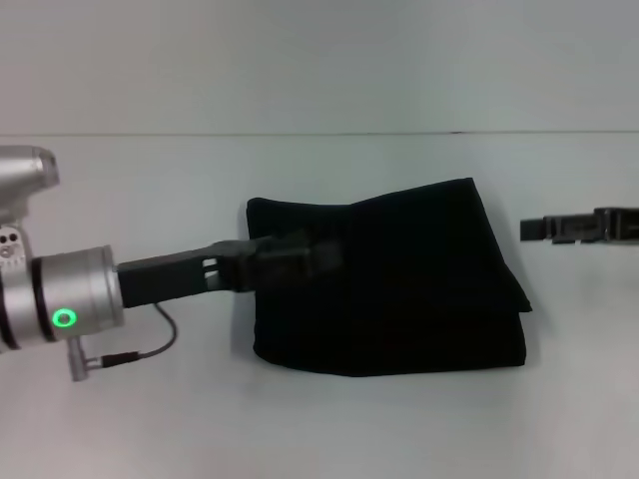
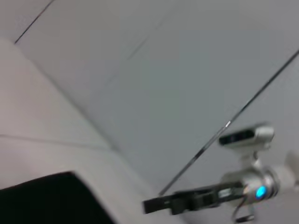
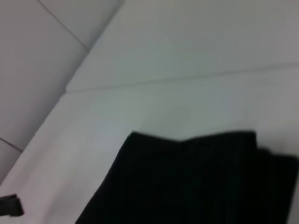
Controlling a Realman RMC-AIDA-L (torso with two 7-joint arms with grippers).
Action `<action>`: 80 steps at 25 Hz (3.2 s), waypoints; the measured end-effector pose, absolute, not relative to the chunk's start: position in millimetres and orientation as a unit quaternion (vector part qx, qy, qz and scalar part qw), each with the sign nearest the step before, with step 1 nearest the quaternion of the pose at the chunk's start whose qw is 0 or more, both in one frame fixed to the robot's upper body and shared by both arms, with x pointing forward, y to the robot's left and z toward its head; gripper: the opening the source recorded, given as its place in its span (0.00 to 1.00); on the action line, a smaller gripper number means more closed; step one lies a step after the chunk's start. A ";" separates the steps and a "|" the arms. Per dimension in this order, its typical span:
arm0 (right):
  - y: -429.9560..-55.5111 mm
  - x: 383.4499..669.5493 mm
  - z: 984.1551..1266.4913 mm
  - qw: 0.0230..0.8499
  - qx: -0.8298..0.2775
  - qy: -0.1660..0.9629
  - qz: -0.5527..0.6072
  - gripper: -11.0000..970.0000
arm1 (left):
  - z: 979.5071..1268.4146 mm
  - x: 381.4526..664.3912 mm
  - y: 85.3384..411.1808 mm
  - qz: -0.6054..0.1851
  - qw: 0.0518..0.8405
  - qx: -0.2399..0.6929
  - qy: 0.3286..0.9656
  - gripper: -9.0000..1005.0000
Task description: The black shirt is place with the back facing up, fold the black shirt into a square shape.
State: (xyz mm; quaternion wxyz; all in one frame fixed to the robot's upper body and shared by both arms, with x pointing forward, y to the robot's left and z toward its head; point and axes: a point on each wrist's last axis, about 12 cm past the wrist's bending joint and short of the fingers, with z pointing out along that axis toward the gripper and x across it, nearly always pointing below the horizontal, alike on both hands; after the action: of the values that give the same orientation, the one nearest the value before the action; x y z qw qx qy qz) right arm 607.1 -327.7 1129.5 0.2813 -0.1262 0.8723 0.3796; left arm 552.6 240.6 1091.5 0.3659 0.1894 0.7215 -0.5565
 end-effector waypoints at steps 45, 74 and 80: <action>-303.4 593.1 1093.6 0.233 -0.062 0.876 0.418 0.07 | 1099.6 572.4 252.1 -0.501 0.395 0.198 0.744 0.96; -338.2 615.7 1120.1 0.281 -0.036 0.892 0.353 0.46 | 1102.2 581.2 252.0 -0.487 0.404 0.191 0.750 0.96; -311.1 632.6 1118.9 0.268 -0.033 0.900 0.343 0.68 | 1103.6 586.8 249.8 -0.478 0.408 0.191 0.754 0.96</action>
State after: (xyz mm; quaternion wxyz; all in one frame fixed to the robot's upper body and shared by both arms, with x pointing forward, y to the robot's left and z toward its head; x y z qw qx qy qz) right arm 632.6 -311.1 1118.9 0.2677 -0.0332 0.8997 0.3433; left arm 586.8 249.8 1103.6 0.4081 0.1907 0.7543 -0.4776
